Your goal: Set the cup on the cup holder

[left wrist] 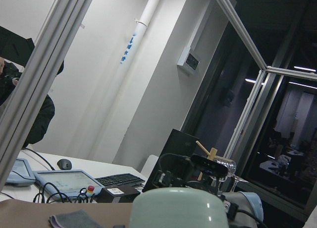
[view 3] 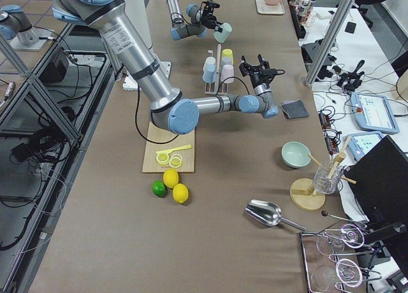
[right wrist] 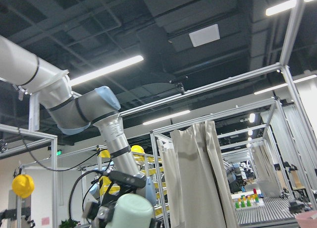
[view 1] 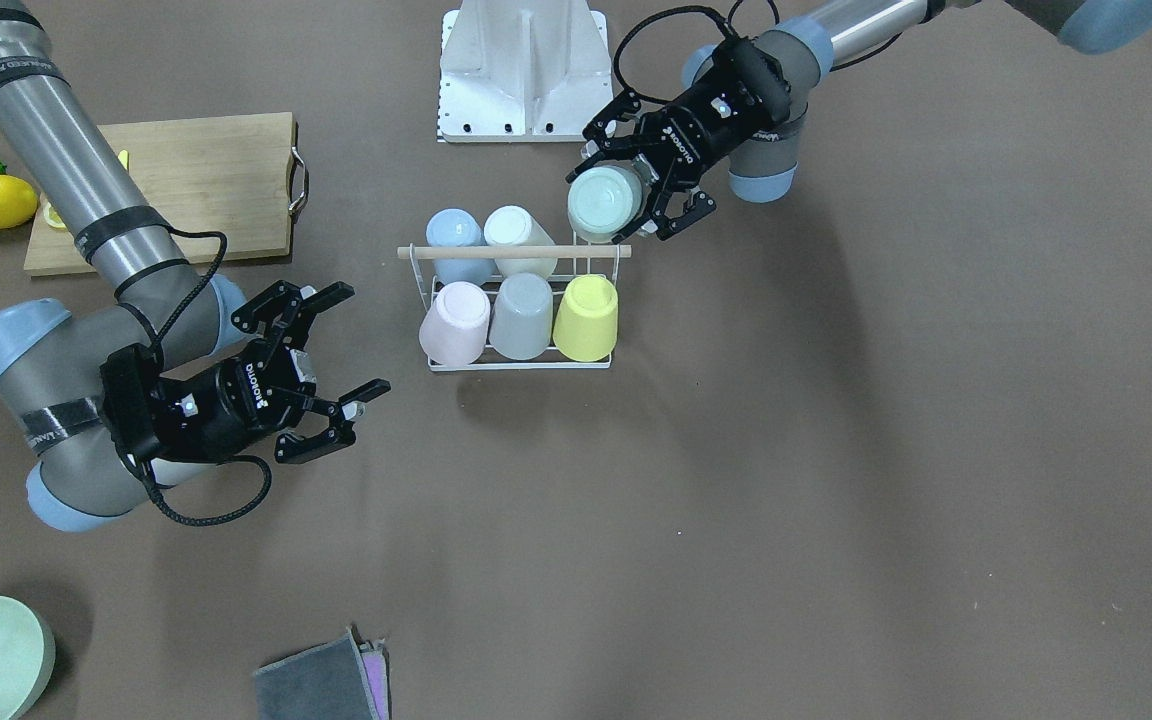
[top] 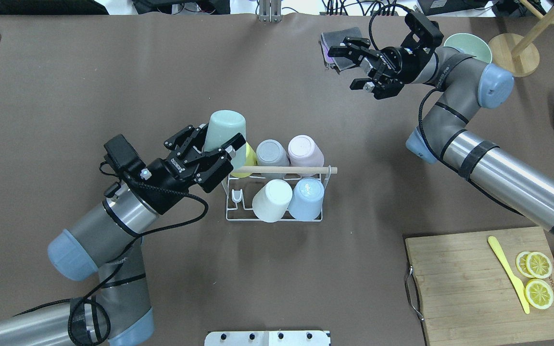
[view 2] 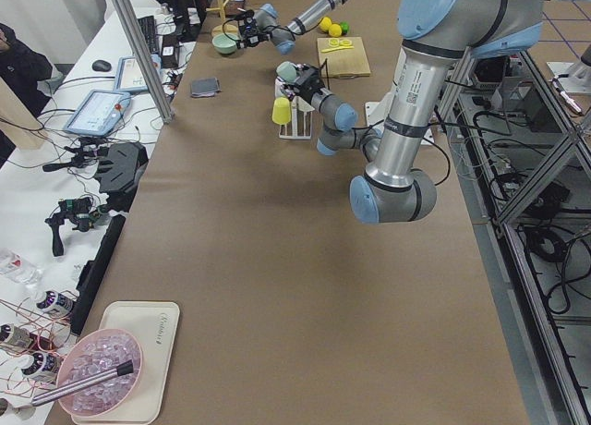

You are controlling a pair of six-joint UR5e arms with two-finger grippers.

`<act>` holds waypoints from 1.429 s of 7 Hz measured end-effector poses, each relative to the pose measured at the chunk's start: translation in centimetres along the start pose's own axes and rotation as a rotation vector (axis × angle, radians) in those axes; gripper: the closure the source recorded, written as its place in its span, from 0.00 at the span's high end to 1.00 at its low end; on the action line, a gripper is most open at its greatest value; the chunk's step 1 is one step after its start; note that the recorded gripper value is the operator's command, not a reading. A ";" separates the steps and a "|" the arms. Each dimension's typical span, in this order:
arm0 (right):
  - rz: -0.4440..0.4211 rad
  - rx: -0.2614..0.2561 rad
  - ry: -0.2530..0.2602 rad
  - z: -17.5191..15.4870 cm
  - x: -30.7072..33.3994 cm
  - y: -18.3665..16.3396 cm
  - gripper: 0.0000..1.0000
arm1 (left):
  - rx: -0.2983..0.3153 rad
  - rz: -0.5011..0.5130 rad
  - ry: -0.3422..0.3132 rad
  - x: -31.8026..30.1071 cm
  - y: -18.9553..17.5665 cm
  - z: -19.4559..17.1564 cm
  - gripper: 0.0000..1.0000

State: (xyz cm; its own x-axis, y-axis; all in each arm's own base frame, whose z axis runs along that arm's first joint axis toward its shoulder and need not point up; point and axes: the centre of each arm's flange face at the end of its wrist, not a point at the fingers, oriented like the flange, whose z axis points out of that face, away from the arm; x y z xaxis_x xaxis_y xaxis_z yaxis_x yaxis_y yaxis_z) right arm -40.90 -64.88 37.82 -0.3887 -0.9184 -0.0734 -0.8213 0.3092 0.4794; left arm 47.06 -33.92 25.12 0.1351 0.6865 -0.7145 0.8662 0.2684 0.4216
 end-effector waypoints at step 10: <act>1.411 -0.368 0.845 -9.7 1.2 -8.1 1.00 | -0.022 0.019 -0.066 1.0 6.3 -3.2 0.00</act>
State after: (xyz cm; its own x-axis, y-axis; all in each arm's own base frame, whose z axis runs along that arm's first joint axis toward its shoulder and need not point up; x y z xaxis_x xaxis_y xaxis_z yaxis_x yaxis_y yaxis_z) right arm -30.63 -70.86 42.37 -0.2661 0.1031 0.9584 0.1298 0.9890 -0.0703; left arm 51.15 -29.41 28.83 0.1836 0.6454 -0.7415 0.8526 0.2708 0.4469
